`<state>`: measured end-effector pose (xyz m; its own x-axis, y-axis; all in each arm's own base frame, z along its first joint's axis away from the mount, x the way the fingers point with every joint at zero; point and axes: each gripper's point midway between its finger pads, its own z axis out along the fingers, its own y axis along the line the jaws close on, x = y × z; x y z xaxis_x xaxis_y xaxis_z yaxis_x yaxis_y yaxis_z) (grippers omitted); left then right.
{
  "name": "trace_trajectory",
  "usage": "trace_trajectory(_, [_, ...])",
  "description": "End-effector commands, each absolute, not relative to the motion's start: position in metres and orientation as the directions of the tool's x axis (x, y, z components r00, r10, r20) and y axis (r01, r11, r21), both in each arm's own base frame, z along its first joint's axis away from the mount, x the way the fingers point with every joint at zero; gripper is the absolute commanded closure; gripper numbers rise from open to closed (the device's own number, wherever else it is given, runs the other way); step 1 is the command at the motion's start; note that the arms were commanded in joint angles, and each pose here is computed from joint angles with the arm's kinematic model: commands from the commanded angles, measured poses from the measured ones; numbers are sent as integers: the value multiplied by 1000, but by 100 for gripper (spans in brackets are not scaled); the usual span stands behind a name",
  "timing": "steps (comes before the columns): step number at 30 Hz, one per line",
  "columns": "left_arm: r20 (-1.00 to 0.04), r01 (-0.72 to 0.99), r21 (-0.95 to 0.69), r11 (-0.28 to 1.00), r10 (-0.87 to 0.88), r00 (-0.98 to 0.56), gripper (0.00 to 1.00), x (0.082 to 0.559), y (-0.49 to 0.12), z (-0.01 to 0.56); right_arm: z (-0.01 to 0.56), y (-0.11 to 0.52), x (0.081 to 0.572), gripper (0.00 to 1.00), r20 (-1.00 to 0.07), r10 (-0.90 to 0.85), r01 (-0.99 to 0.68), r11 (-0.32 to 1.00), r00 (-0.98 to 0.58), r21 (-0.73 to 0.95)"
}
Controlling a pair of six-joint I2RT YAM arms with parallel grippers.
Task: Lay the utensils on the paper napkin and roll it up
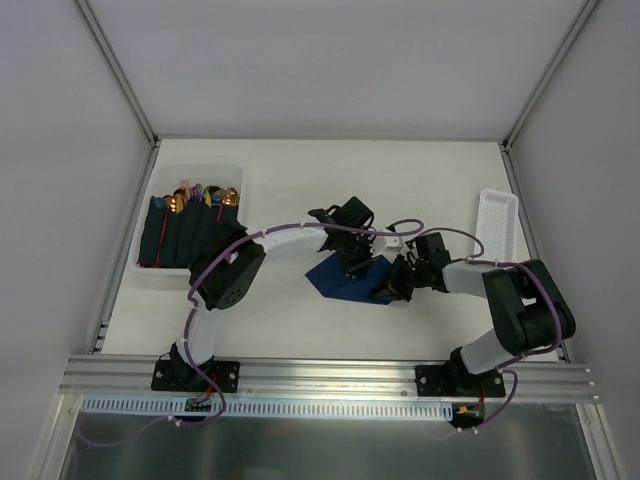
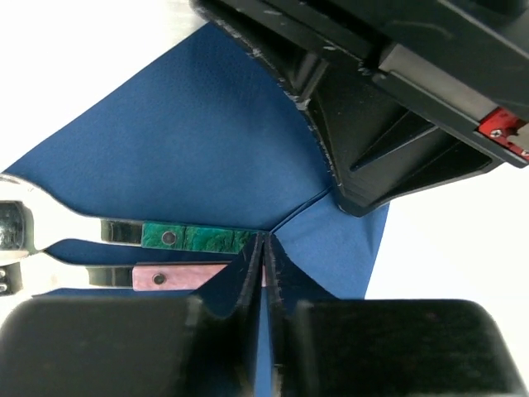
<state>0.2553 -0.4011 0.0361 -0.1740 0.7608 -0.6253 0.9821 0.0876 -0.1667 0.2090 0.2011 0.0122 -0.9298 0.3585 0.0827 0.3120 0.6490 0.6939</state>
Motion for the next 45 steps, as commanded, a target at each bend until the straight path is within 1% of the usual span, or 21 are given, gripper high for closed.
trace_trajectory(1, [-662, 975, -173, 137, 717, -219, 94, 271, -406, 61, -3, 195, 205, 96, 86, 374, 337, 683, -924, 648])
trace_trajectory(2, [-666, 973, -174, 154, 709, -232, 85, 273, -404, 66, -4, 194, 204, 97, 90, 377, 342, 684, -922, 645])
trace_trajectory(4, [-697, 966, -176, 188, 669, -257, 77, 276, -402, 93, -5, 194, 204, 97, 90, 382, 348, 685, -920, 640])
trace_trajectory(5, [-703, 959, -189, 210, 654, -281, 68, 279, -395, 100, -6, 193, 204, 97, 91, 384, 350, 687, -919, 637])
trace_trajectory(6, [-728, 955, -204, 217, 619, -296, 65, 276, -392, 123, -6, 193, 204, 98, 92, 385, 352, 688, -918, 635])
trace_trajectory(9, [-720, 940, -253, 231, 603, -342, 62, 265, -372, 136, -7, 192, 203, 98, 96, 389, 358, 689, -916, 631])
trace_trajectory(10, [-725, 937, -273, 217, 593, -349, 62, 256, -368, 145, -7, 192, 204, 98, 92, 390, 357, 689, -916, 631])
trace_trajectory(12, [-688, 915, -347, 207, 606, -398, 63, 237, -360, 138, -6, 192, 204, 98, 90, 391, 356, 689, -916, 631])
trace_trajectory(14, [-641, 873, -460, 162, 620, -452, 64, 212, -356, 135, -5, 192, 205, 99, 88, 394, 358, 691, -915, 628])
trace_trajectory(15, [-611, 845, -512, 156, 624, -486, 65, 204, -356, 132, -6, 191, 204, 99, 88, 391, 357, 695, -916, 624])
trace_trajectory(17, [-535, 769, -620, 155, 633, -559, 71, 191, -359, 123, -5, 191, 205, 99, 86, 392, 357, 696, -916, 623])
trace_trajectory(18, [-492, 726, -665, 176, 628, -603, 73, 189, -363, 122, -5, 190, 204, 99, 88, 392, 359, 698, -916, 619])
trace_trajectory(19, [-434, 677, -710, 194, 637, -637, 77, 186, -365, 109, -5, 190, 204, 99, 85, 391, 356, 700, -917, 620])
trace_trajectory(21, [-375, 608, -768, 199, 631, -679, 80, 182, -372, 109, -4, 190, 204, 99, 85, 389, 354, 702, -917, 618])
trace_trajectory(22, [-343, 585, -782, 214, 636, -691, 80, 183, -374, 100, -3, 190, 204, 99, 83, 389, 353, 701, -918, 620])
trace_trajectory(23, [-335, 580, -785, 220, 636, -695, 82, 184, -375, 96, -3, 190, 205, 99, 77, 386, 347, 703, -919, 621])
trace_trajectory(24, [-308, 561, -789, 253, 628, -715, 83, 187, -377, 94, -3, 190, 206, 99, 72, 383, 342, 705, -921, 621])
trace_trajectory(28, [-230, 509, -798, 322, 617, -752, 86, 196, -380, 71, -4, 188, 202, 99, 85, 382, 352, 714, -920, 605])
trace_trajectory(32, [-214, 516, -764, 387, 602, -769, 87, 209, -380, 56, -3, 188, 202, 100, 82, 375, 346, 720, -923, 601])
trace_trajectory(36, [-176, 493, -742, 454, 577, -798, 89, 220, -371, 40, -2, 187, 203, 100, 77, 368, 339, 728, -926, 596])
trace_trajectory(45, [-156, 489, -741, 461, 590, -792, 90, 211, -356, 30, -2, 186, 205, 100, 72, 364, 334, 734, -929, 591])
